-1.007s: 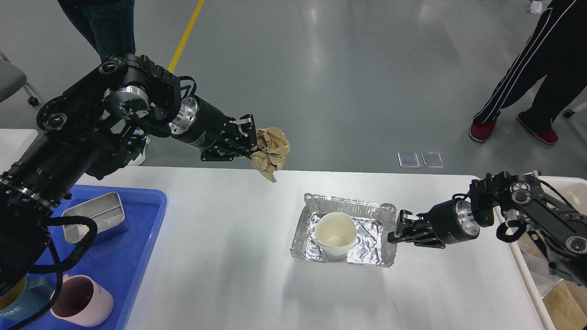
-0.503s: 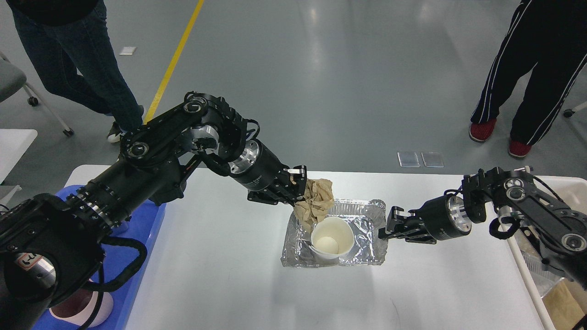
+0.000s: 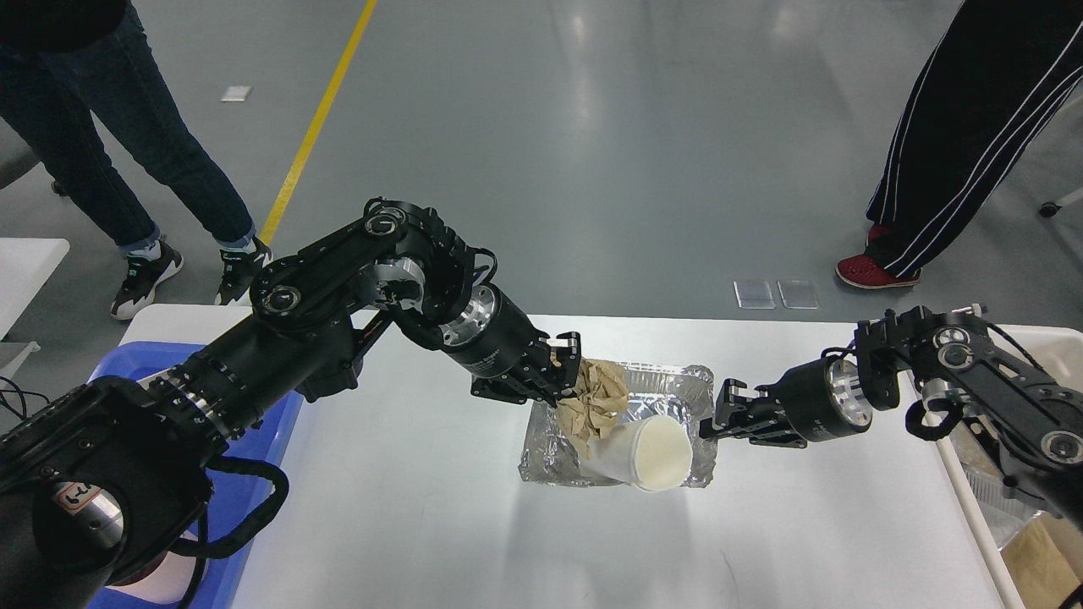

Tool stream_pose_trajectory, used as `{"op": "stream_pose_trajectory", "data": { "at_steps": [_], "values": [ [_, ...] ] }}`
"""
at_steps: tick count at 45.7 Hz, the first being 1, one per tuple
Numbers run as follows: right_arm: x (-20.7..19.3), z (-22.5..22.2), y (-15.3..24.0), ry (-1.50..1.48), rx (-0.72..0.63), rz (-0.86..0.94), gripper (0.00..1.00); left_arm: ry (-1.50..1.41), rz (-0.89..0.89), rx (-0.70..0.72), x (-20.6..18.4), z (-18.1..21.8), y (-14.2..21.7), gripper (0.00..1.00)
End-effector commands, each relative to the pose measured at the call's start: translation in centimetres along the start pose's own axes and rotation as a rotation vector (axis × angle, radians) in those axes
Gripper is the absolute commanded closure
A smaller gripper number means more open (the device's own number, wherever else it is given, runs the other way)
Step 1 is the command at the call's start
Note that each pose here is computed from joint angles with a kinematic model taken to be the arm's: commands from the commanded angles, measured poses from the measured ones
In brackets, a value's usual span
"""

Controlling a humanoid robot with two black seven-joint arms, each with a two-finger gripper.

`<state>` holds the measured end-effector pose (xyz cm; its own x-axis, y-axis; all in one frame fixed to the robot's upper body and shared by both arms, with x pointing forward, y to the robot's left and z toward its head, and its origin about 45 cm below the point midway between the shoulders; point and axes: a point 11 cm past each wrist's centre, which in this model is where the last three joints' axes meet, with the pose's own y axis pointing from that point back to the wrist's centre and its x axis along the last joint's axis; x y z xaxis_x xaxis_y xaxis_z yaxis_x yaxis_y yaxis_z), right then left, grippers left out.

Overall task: Tidy desktop
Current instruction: 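Lift the brown paper and place it into the foil tray, then open the left gripper and withdraw it upward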

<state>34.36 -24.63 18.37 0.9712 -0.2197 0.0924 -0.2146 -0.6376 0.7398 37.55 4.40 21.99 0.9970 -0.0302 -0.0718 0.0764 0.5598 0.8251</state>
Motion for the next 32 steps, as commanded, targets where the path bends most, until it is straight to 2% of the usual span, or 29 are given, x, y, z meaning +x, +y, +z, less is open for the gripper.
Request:
{"op": "stream_pose_trajectory", "data": {
  "at_steps": [1,4,5,8,9,12,16,27,32],
  "values": [
    [-0.1,-0.1,-0.1,0.001,0.002,-0.003,1.0,0.004,-0.003,0.0,-0.1,-0.2,-0.1,0.81],
    [-0.1,-0.1,-0.1,0.002,0.001,-0.002,1.0,0.005,-0.002,0.001,0.0,-0.3,-0.1,0.71],
    [-0.1,-0.1,-0.2,0.002,0.002,-0.003,1.0,0.008,-0.003,0.0,0.0,-0.4,-0.1,0.65],
    [-0.1,-0.1,-0.2,0.003,0.001,-0.003,1.0,0.014,-0.003,0.0,0.0,-0.6,-0.1,0.37],
    [-0.1,-0.1,-0.2,0.002,0.0,-0.002,1.0,0.016,-0.003,0.001,0.0,-0.7,-0.1,0.31],
    [-0.1,0.0,-0.2,0.002,-0.001,-0.004,1.0,0.017,-0.001,0.002,0.0,-0.8,0.0,0.23],
    [-0.2,0.1,-0.2,0.0,-0.004,-0.003,1.0,0.025,0.002,0.002,0.1,-1.1,0.1,0.04],
    [-0.3,0.4,-0.1,-0.005,-0.007,-0.004,1.0,0.067,-0.026,-0.008,-0.4,-2.5,-0.9,0.03],
    [-0.2,0.5,0.0,-0.006,-0.011,-0.002,1.0,0.085,-0.009,0.013,0.0,-3.8,-0.2,0.03]
  ]
}}
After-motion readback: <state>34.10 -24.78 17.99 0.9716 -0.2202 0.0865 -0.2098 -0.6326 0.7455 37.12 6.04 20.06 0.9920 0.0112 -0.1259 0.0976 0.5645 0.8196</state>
